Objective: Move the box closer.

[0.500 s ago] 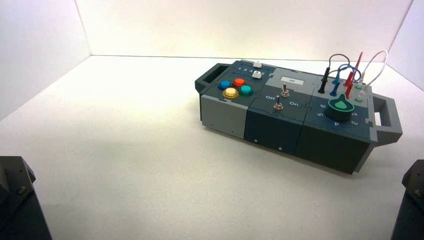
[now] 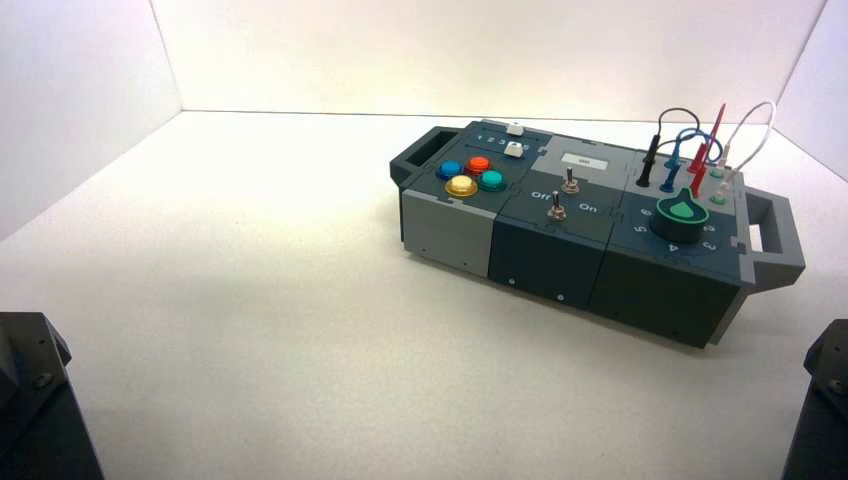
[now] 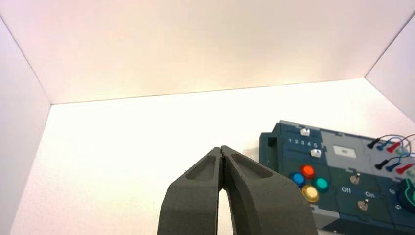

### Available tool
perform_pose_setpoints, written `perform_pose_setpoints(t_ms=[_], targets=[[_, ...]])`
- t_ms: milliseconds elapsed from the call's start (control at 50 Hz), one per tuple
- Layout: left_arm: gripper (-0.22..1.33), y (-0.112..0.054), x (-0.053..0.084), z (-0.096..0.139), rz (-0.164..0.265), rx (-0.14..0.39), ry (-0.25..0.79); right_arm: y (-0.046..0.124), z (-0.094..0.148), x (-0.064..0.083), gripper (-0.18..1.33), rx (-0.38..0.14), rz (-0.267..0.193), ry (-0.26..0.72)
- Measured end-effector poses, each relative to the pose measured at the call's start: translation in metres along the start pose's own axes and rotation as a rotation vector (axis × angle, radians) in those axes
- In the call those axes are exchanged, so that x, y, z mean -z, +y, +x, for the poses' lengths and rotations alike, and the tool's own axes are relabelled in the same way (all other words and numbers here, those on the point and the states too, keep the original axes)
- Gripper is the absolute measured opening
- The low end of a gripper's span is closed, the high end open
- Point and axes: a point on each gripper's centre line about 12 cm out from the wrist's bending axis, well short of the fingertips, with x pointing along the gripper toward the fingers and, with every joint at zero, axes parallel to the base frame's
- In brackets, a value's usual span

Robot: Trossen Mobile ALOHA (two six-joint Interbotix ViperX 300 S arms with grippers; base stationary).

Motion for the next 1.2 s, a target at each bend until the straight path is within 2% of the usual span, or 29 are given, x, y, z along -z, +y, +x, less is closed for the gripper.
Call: perform_pose_setpoints(t_ms=[60,100,160,260,340,380,400,420,520,600,720,760,780,920,1200], targets=[[-0.17,0.0,-0.005,0.007,0.004,-0.001,0.02,0.0,0.003,0.0,-0.14,0.001,0.001,0.015],[-0.17,-0.002,-0.015,0.017,0.02,0.002,0.04,0.0,0.008,0.0,-0.14,0.002,0.003,0.041],[-0.17,-0.005,-0.021,0.027,0.042,0.012,0.06,-0.001,0.014,0.0,-0.14,0.004,0.009,0.073],[-0.16,-0.017,-0.044,0.058,0.111,0.049,0.092,-0.001,0.026,-0.003,-0.14,0.009,0.026,0.125],[-0.17,-0.026,-0.056,0.079,0.152,0.072,0.11,-0.002,0.033,-0.008,-0.14,0.014,0.04,0.153],[-0.16,-0.034,-0.065,0.099,0.178,0.089,0.127,-0.002,0.037,-0.011,-0.14,0.017,0.05,0.165],[-0.17,-0.035,-0.066,0.1,0.182,0.09,0.127,-0.002,0.037,-0.012,-0.14,0.016,0.051,0.163],[-0.17,-0.039,-0.071,0.114,0.2,0.099,0.139,-0.002,0.039,-0.013,-0.14,0.016,0.051,0.169],[-0.17,-0.05,-0.083,0.147,0.229,0.117,0.157,-0.004,0.044,-0.023,-0.14,0.027,0.069,0.173],[-0.17,-0.058,-0.091,0.183,0.253,0.126,0.179,-0.01,0.049,-0.032,-0.14,0.048,0.095,0.165],[-0.17,-0.064,-0.094,0.231,0.282,0.131,0.21,-0.023,0.054,-0.038,-0.14,0.088,0.139,0.166],[-0.17,-0.065,-0.093,0.239,0.289,0.131,0.214,-0.025,0.056,-0.038,-0.14,0.097,0.149,0.169],[-0.16,-0.066,-0.092,0.252,0.295,0.132,0.225,-0.03,0.06,-0.039,-0.14,0.11,0.161,0.177],[-0.16,-0.073,-0.089,0.296,0.317,0.142,0.253,-0.043,0.08,-0.038,-0.15,0.141,0.199,0.22],[-0.17,-0.088,-0.07,0.371,0.34,0.169,0.331,-0.054,0.13,-0.035,-0.14,0.151,0.222,0.337]])
